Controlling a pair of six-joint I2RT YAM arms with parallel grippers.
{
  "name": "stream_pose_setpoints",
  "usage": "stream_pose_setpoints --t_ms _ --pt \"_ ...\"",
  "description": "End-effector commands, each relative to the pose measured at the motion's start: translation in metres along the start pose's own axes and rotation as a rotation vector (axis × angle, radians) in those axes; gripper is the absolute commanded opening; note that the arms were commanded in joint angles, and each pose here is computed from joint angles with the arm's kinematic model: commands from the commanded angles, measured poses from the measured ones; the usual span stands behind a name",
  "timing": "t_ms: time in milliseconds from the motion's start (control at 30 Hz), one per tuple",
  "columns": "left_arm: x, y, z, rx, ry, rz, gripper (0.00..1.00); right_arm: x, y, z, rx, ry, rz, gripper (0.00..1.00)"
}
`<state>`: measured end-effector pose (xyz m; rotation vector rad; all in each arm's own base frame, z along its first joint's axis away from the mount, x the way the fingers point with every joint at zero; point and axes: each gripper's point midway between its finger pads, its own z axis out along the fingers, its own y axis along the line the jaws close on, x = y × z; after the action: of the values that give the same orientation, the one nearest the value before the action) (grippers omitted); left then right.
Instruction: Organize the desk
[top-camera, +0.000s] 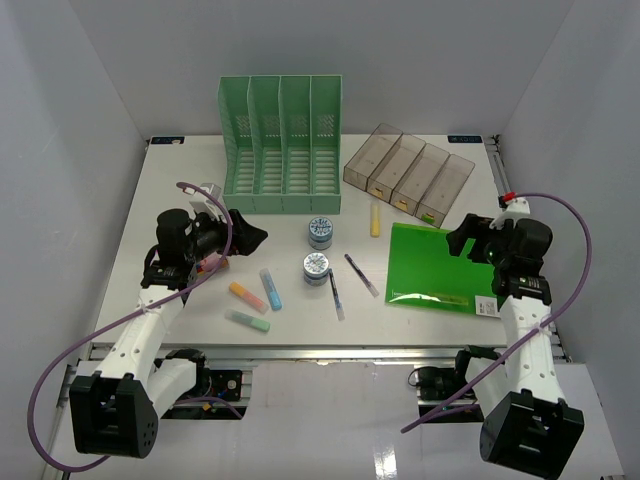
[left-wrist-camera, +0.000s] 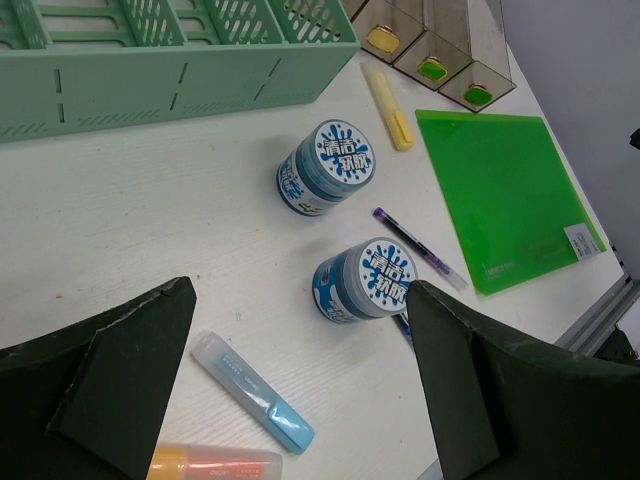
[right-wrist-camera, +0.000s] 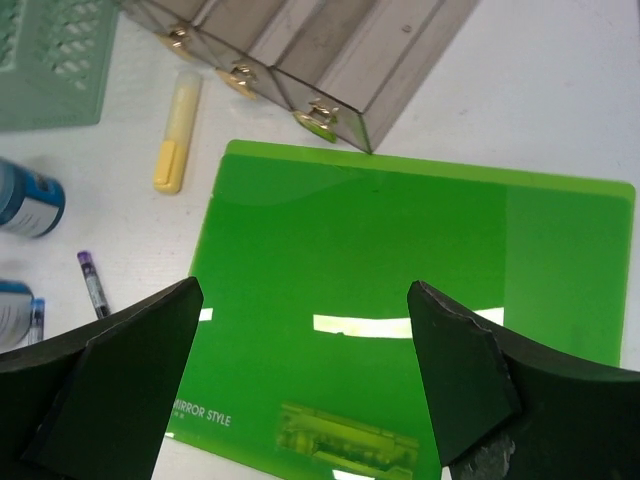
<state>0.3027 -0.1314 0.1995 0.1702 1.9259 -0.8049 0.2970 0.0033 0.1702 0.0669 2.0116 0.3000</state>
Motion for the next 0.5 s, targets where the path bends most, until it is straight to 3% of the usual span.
stream_pose_setpoints --t_ms 0,67,133,200,467 --pt "-0.020 -0.012 -0.004 0.026 -0.046 0.029 0.98 0.012 0.044 -0.006 -0.315 -0.006 -0.208 0.90" --pt "-0.017 -0.011 -0.002 0.027 -0.036 0.021 0.98 0.037 0.079 -0.022 -0.608 0.017 -0.438 0.90" --pt "-0.016 -0.013 -0.002 0.038 -0.029 0.016 0.98 0.041 0.105 -0.040 -0.781 0.044 -0.528 0.90" --pt "-0.018 -0.014 -0.002 0.042 -0.032 0.019 0.98 0.027 0.108 -0.039 -0.767 0.062 -0.604 0.90" --pt "-0.016 -0.013 -0.001 0.037 -0.026 0.016 0.98 0.015 0.141 0.007 -0.685 0.168 -0.574 0.90"
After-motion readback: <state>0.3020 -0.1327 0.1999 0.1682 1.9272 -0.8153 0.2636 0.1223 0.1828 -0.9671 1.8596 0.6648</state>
